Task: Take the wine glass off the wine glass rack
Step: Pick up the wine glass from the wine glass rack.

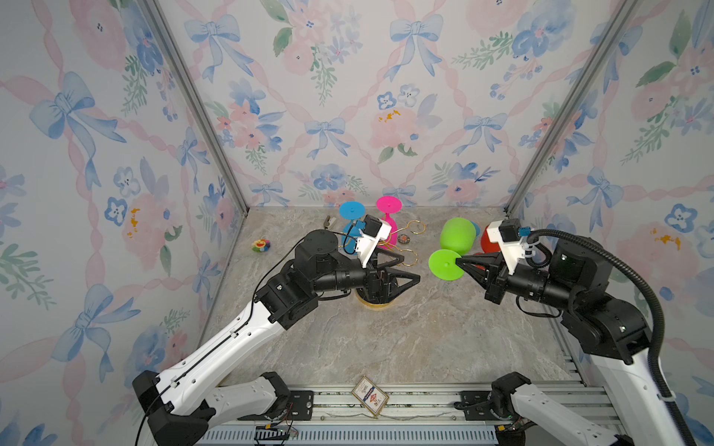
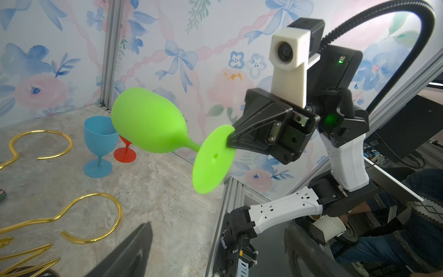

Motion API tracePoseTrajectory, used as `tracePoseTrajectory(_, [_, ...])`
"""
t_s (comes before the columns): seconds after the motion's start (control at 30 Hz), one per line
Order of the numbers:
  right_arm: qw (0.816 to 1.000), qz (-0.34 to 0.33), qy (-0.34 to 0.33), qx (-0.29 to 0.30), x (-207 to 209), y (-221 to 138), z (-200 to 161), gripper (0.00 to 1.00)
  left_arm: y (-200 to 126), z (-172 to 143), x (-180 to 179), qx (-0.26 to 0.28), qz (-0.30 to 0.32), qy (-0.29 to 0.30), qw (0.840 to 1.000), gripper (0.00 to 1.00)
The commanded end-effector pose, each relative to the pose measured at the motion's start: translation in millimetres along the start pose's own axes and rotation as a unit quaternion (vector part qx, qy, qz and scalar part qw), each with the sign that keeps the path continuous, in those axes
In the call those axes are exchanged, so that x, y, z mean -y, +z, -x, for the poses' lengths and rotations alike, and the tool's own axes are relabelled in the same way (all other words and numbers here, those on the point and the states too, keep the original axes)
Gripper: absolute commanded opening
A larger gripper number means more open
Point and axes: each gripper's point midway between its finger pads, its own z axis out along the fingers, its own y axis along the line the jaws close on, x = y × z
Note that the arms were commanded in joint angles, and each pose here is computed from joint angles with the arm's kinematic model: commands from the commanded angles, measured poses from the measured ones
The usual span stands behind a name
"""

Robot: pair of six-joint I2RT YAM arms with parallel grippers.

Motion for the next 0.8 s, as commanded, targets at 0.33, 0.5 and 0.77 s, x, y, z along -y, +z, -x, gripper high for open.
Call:
tracePoseTrajectory(0.33, [0.997, 0.058, -0.035, 0.042, -26.8, -9.0, 15.5, 0.00, 19.7, 14.3, 44.0, 0.012, -0.132, 0.011, 0.991, 0.79])
tracePoseTrajectory(0.5, [0.996, 0.067, -0.033, 0.045, -28.3, -6.9, 14.8, 0.00, 24.5, 13.2, 56.7, 0.012, -0.165, 0.015, 0.986, 0.72])
tracePoseTrajectory(0.77, [0.996, 0.071, -0.034, 0.047, -29.4, -6.8, 13.8, 0.00, 30.3, 11.6, 59.2, 0.008, -0.183, 0.011, 0.983, 0.53])
